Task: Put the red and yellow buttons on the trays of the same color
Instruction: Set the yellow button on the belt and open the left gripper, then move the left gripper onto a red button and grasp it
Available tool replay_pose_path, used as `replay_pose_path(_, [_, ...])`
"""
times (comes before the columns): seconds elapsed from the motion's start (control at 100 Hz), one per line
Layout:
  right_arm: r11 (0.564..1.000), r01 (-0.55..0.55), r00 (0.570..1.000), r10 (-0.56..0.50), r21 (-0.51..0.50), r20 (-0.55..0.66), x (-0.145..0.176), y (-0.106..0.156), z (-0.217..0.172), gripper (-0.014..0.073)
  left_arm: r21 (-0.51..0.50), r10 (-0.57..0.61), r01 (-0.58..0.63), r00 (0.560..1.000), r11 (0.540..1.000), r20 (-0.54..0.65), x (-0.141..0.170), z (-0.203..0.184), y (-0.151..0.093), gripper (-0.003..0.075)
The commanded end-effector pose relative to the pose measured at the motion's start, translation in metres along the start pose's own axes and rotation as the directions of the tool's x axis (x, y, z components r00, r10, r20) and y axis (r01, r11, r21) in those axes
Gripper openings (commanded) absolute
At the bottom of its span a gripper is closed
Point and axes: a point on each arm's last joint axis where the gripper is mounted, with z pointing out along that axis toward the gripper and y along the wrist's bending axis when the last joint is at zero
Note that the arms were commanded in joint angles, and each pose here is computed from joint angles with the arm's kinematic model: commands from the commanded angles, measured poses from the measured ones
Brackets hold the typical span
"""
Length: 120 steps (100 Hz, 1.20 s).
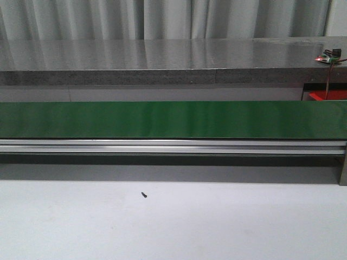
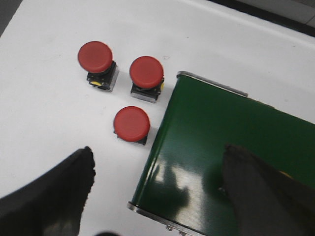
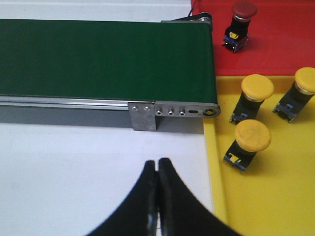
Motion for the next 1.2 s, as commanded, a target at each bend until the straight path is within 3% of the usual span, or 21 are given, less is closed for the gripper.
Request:
replay_pose_path(0.0, [1.0,0.01,0.996,-0.009,-0.009,0.092,-0.014,0.001,-0.004,-0.0059,0.001,-0.019,0.019,0.997,1.0,0.075,-0.011,-0.009,0.004,0.0536])
replay_pose_path(0.28, [1.0,0.01,0.996,-0.009,-0.009,0.092,-0.014,0.001,-0.004,-0.0059,-0.031,-0.058,0.057,0.998,0.998,-0.027,-0.006,0.042,0.023,0.0536])
replay_pose_path(0.51, [1.0,0.01,0.996,-0.009,-0.009,0.092,-0.014,0.001,-0.004,-0.0059,-0.039,-0.068,0.067,0.997,0.997,-0.025,-0.005,0.069,0.028,0.0536])
replay_pose_path(1.19, [1.0,0.01,0.996,-0.009,-0.009,0.092,-0.014,0.001,-0.004,-0.0059,-0.009,-0.08,0.08,0.997,0.997,-0.014,-0.007,0.107,0.03,0.0536])
